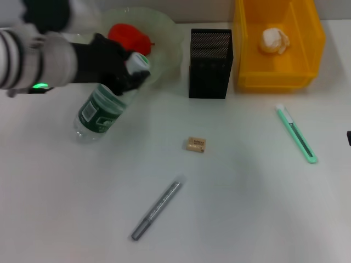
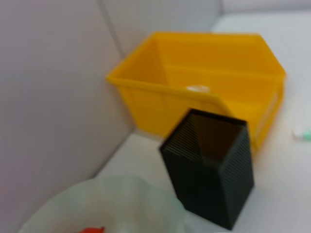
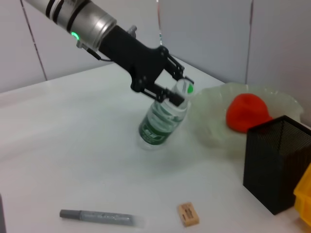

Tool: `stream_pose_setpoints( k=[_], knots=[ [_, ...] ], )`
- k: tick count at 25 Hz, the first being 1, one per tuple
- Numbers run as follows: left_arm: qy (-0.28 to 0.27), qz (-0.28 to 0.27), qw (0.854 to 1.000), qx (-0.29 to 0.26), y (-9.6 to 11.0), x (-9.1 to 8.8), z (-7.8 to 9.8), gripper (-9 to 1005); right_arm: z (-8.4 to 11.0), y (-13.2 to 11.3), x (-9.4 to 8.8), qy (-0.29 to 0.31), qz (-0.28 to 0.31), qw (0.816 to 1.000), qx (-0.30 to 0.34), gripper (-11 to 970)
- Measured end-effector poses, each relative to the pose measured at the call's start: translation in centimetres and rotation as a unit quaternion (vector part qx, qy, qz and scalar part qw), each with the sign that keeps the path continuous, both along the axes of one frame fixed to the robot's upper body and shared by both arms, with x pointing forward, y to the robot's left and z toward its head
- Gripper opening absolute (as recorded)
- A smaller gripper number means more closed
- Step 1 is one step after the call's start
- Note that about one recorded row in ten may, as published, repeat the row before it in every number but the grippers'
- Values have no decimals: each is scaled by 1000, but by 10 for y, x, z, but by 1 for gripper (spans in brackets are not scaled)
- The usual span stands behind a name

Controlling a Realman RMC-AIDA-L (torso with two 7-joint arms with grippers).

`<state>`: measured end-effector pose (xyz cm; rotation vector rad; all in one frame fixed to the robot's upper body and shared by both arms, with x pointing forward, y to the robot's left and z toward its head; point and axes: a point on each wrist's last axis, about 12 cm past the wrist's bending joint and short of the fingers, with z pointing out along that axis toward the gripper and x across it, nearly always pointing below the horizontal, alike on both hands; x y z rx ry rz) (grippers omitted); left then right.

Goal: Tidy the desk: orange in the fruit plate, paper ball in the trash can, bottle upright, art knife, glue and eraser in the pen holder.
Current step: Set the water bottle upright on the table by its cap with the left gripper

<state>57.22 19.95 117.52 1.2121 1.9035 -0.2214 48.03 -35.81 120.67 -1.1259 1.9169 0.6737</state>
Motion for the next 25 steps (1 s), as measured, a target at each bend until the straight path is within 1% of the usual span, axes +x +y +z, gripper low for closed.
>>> stream_pose_setpoints(
  k=[3, 5, 8, 9, 10, 11, 12, 17, 19, 25],
  knots=[
    [4, 28, 998, -54, 22, -4, 5, 434, 0, 4, 3, -2, 9, 1000, 1, 818],
    [8, 45, 996, -78, 35, -5, 6, 434, -1, 7, 5, 0, 16, 1000, 0, 818],
    [17, 62, 992, -109, 49, -8, 4, 435, -1, 11, 7, 3, 24, 1000, -3, 818],
    [17, 62, 992, -109, 49, -8, 4, 435, -1, 12, 8, 2, 26, 1000, -3, 818],
    [19, 69, 988, -135, 56, -10, 3, 435, -1, 13, 8, 2, 27, 1000, -2, 818],
    [20, 71, 987, -144, 60, -10, 2, 435, -1, 14, 9, 1, 28, 1000, -1, 818],
    [22, 74, 983, -166, 66, -12, 1, 435, -1, 14, 9, 1, 30, 1000, 0, 818],
    [35, 78, 978, -190, 74, -14, -6, 435, -1, 16, 10, 1, 34, 999, 4, 818],
    [40, 85, 974, -204, 81, -14, -11, 435, -1, 17, 11, 1, 35, 999, 5, 818],
    [42, 100, 970, -218, 92, -13, -18, 434, -1, 17, 10, 3, 37, 999, 6, 818]
  ],
)
